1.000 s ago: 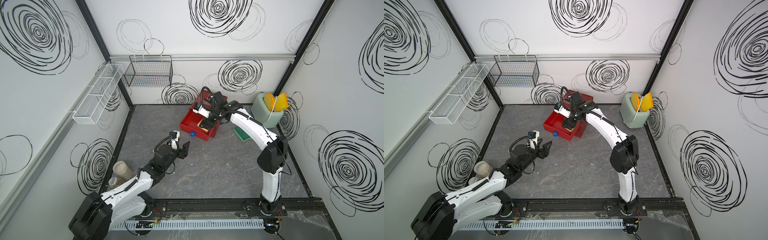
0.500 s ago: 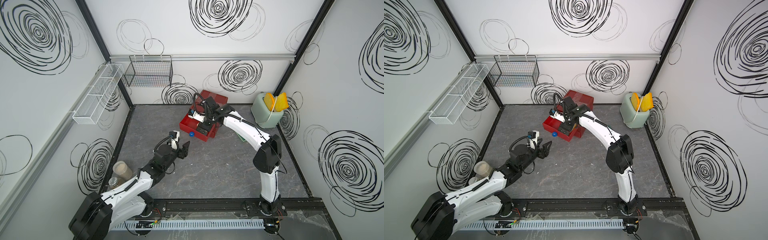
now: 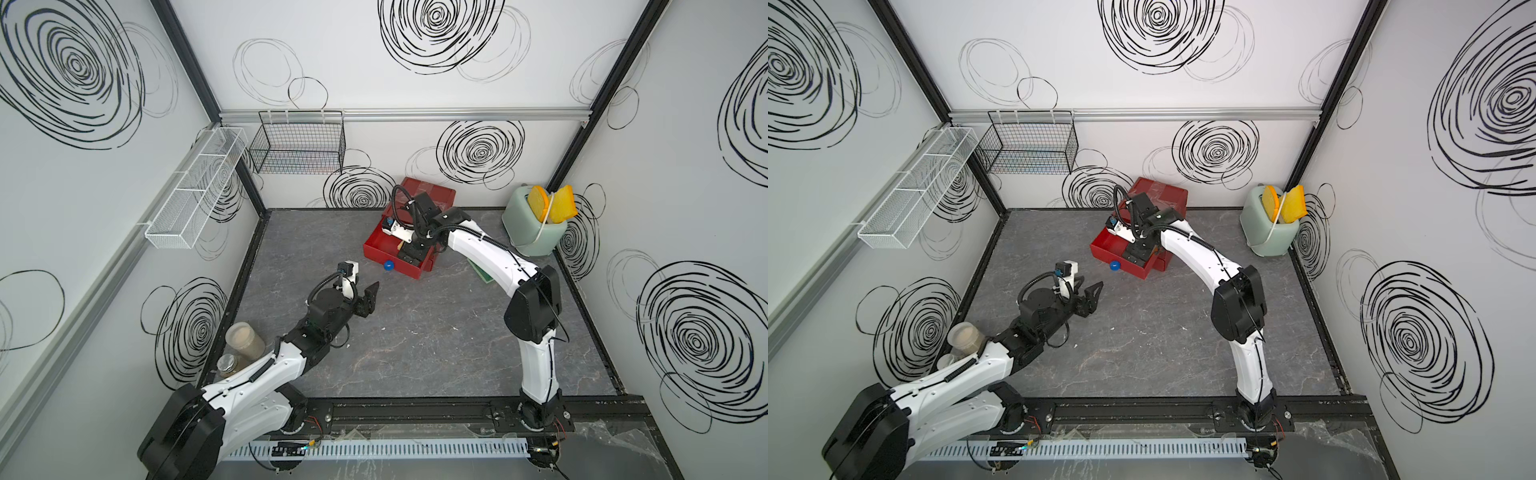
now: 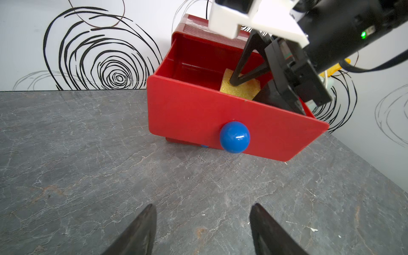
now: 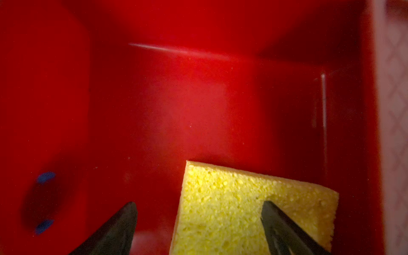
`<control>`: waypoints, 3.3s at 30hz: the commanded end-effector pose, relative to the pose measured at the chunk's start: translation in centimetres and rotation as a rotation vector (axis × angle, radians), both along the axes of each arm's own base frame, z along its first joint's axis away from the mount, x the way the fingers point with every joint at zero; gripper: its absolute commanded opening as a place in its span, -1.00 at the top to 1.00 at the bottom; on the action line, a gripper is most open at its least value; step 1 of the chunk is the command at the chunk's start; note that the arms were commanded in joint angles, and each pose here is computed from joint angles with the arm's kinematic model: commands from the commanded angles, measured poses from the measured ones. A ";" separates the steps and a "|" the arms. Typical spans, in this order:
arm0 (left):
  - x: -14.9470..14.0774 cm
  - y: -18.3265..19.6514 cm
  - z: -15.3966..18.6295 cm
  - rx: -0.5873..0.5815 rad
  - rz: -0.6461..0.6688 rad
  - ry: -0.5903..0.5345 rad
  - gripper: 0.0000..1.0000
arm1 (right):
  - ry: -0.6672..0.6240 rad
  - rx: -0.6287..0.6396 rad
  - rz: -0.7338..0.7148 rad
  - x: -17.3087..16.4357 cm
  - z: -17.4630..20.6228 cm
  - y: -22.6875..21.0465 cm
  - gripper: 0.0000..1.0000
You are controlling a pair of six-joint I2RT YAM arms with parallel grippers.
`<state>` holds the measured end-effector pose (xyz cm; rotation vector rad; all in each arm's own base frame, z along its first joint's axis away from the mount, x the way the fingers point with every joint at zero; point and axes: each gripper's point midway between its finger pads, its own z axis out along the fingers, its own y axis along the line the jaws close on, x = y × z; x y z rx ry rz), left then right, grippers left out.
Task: Take the sponge out of the drawer
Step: Pick up the sponge from the drawer, then place the sponge at the center of the board.
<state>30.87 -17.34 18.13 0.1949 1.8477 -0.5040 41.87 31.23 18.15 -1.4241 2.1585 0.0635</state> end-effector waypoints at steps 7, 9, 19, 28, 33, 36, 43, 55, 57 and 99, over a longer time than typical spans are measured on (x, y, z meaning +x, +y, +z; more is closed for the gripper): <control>0.6 -0.2 2.0 -0.044 0.000 -0.057 -0.42 | 0.084 -0.011 -0.011 0.5 -3.1 -1.1 -0.61; 0.6 -0.1 2.0 -0.043 0.001 -0.058 -0.41 | 0.100 -0.010 -0.011 0.5 -3.5 -1.2 -0.48; 0.5 0.1 2.1 -0.045 0.007 -0.062 -0.42 | 0.112 0.069 0.007 0.3 -2.0 -0.7 0.59; 0.4 0.2 2.1 -0.047 0.007 -0.066 -0.41 | 0.054 0.323 0.132 -2.5 6.8 1.2 0.96; 0.3 0.2 2.1 -0.048 0.009 -0.067 -0.41 | 0.036 0.346 0.138 -3.0 8.1 1.2 1.00; 0.4 0.2 2.1 -0.048 0.007 -0.068 -0.41 | 0.028 0.356 0.140 -3.1 8.8 1.2 1.00; 0.4 0.1 2.0 -0.048 0.006 -0.065 -0.41 | -0.022 0.466 0.185 -5.3 14.3 1.1 1.00; 0.7 0.1 1.9 -0.051 0.005 -0.062 -0.41 | -0.373 0.727 -0.394 -4.5 24.6 -11.2 1.00; 0.8 0.0 1.9 -0.054 0.005 -0.055 -0.41 | -0.407 0.743 -0.616 -2.9 23.3 -16.0 1.00; 1.2 0.7 1.5 -0.057 0.031 -0.028 -0.38 | -0.226 0.698 -1.248 3.0 -2.1 -32.5 -0.14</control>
